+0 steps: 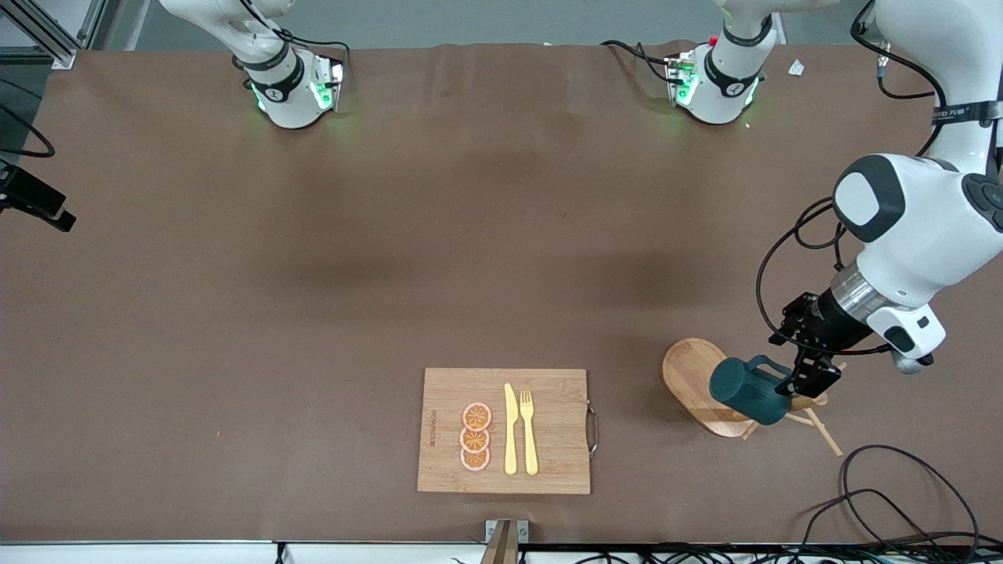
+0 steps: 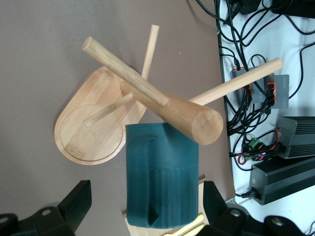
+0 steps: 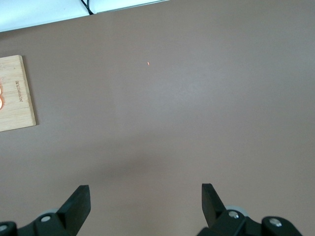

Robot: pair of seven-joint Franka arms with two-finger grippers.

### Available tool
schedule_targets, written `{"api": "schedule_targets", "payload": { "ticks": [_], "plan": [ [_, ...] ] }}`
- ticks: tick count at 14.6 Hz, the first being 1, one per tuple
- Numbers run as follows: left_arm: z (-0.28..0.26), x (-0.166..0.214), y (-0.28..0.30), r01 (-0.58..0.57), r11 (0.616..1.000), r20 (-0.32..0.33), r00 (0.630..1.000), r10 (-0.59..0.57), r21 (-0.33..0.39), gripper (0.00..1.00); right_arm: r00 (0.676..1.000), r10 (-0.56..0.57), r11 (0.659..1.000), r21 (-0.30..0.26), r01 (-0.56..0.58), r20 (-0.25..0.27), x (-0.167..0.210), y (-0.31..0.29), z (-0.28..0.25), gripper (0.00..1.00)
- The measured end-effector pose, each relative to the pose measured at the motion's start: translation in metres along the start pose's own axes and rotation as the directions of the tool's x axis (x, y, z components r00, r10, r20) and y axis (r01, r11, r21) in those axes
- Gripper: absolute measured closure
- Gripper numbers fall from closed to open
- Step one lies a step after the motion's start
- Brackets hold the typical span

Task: Transfer cup from left to right arm and place
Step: 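Close the left gripper around the teal mug body on the stand, then lift the teal mug off the stand peg with the left gripper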

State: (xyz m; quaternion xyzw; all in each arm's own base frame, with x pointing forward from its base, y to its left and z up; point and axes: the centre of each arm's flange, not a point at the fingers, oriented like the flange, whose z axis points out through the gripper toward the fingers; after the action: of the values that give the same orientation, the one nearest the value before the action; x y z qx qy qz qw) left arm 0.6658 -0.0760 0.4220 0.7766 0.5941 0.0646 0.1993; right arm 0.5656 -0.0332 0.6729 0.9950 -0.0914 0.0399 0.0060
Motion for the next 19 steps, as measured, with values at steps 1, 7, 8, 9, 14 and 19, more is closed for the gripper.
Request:
{"api": "schedule_targets", "payload": {
  "ticks": [1, 7, 8, 9, 14, 19],
  "plan": [
    [0.002, 0.001, -0.001, 0.004, 1.0, -0.003, 1.0, -0.004, -0.011, 0.0, 1.0, 0.0, 1.0, 0.0, 0.0, 0.0, 0.0, 0.0, 0.0, 0.0],
    [0.027, -0.002, -0.004, 0.002, 0.998, -0.016, 1.0, -0.003, -0.06, 0.0, 1.0, 0.0, 1.0, 0.0, 0.0, 0.0, 0.0, 0.0, 0.0, 0.0],
    [0.032, -0.005, -0.004, -0.001, 0.997, -0.017, 1.0, -0.001, -0.072, 0.0, 1.0, 0.0, 1.0, 0.0, 0.0, 0.0, 0.0, 0.0, 0.0, 0.0],
    [0.037, -0.006, -0.003, -0.002, 0.997, -0.019, 1.0, 0.001, -0.083, 0.0, 1.0, 0.0, 1.0, 0.0, 0.0, 0.0, 0.0, 0.0, 0.0, 0.0],
    [0.056, -0.009, -0.003, -0.005, 0.993, -0.024, 1.0, 0.002, -0.12, 0.0, 1.0, -0.001, 1.0, 0.0, 0.001, 0.0, 0.0, -0.001, 0.0, 0.0],
    [0.059, -0.01, -0.003, -0.003, 0.993, -0.021, 1.0, 0.0, -0.122, 0.03, 1.0, -0.001, 1.0, 0.0, 0.001, 0.0, 0.0, -0.001, 0.0, 0.0]
  ]
}}
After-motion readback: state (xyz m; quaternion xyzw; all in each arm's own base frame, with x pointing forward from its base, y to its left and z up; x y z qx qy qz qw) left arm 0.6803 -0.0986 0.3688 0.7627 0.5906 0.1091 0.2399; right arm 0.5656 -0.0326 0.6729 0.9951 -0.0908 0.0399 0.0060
